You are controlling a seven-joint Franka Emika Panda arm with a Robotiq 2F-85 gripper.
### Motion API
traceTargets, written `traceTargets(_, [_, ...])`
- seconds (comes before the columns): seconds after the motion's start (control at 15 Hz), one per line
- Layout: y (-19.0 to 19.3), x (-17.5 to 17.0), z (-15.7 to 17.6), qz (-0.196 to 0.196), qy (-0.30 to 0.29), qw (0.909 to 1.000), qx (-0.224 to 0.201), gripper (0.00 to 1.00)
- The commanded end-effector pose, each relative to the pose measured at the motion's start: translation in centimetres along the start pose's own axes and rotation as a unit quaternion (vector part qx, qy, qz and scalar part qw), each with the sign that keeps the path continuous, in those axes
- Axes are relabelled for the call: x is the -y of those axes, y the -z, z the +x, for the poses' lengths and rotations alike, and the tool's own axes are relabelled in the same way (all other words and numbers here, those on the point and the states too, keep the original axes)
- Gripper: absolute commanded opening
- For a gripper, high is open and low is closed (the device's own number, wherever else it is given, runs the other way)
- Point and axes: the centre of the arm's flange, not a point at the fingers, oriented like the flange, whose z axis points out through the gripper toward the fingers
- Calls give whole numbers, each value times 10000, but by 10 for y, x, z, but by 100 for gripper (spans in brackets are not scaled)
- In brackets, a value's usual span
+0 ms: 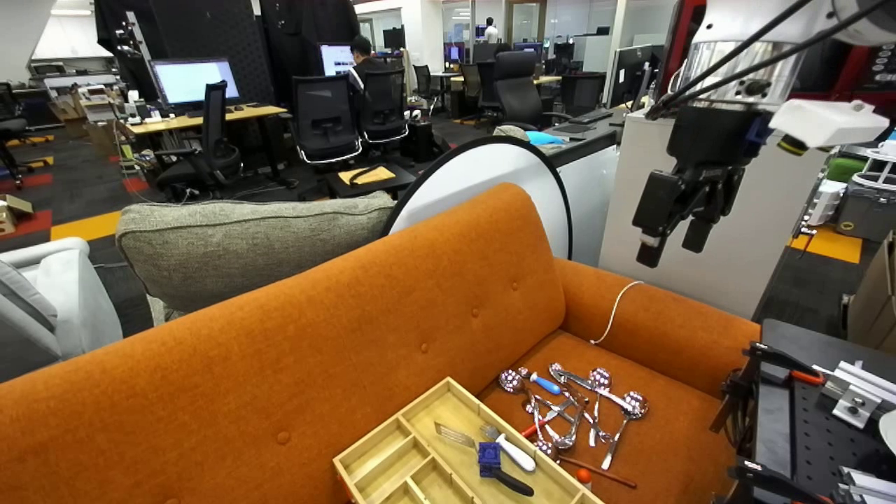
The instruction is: Pick up one silver spoon and move it forwards
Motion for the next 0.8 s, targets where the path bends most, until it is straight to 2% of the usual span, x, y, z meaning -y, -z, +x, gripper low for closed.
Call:
traceTargets(0.0, [-29, -4, 22, -154, -346, 9988, -320, 100])
traceTargets(0.13, [-44, -12, 33, -461, -664, 9965, -217, 100])
traceTargets(0.2, [-34, -16, 21, -278, -437, 9985, -170, 100])
traceTargets(0.33, [-45, -20, 26, -399, -588, 9974, -132, 100])
traceTargets(0.73, [-43, -16, 27, -397, -606, 9972, -162, 100])
